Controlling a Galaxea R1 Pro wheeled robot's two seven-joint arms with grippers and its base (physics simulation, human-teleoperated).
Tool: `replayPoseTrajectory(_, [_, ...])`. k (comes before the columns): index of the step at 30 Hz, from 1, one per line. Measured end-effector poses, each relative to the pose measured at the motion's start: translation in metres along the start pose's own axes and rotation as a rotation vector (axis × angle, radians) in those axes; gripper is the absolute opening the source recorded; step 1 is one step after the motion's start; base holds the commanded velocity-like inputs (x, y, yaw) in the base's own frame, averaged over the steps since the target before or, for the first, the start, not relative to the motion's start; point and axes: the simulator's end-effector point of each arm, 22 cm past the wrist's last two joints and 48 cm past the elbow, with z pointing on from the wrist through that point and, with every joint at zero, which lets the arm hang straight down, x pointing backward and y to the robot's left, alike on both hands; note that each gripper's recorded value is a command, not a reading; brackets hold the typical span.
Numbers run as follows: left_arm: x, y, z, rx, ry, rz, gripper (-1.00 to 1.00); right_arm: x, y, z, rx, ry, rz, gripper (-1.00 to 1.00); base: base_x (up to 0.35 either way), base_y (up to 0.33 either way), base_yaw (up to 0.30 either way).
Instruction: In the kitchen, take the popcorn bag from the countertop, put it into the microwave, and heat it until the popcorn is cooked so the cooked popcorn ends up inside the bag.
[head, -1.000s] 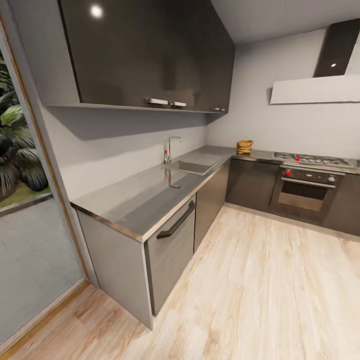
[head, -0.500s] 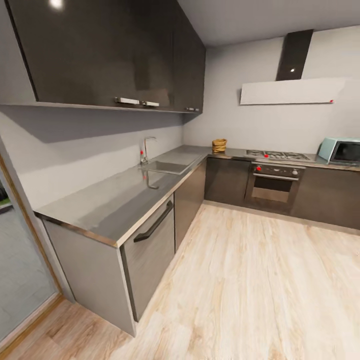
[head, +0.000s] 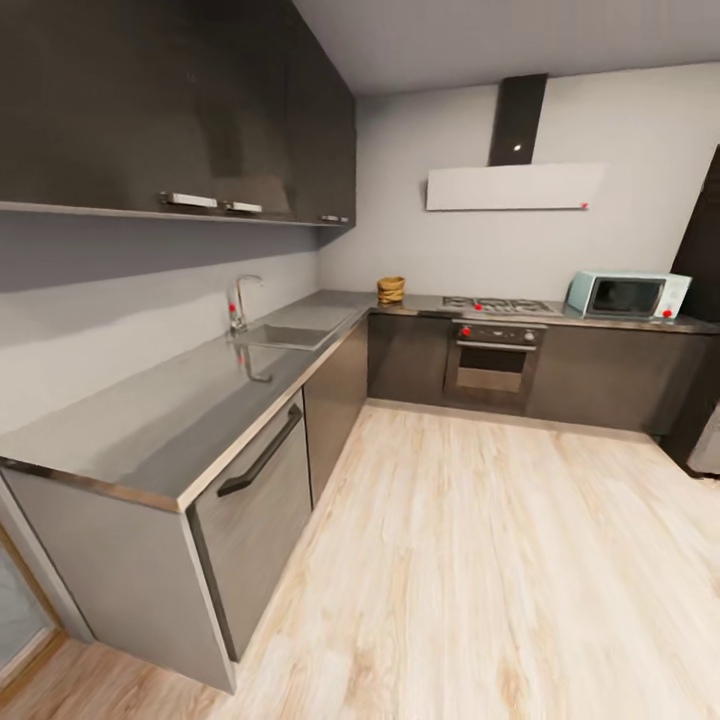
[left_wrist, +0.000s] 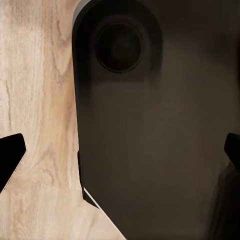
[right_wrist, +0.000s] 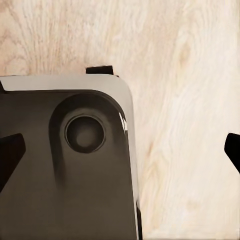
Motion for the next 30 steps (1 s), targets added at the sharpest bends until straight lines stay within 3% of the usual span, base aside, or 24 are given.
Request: replayPoseTrajectory(30, [0.0002,0.0000,0.0000,0.000,0.001,0.000,1.00,0.0000,0.0000,0.0000,0.000,-0.001,0.000,1.00,0.000,0.000,-0.298])
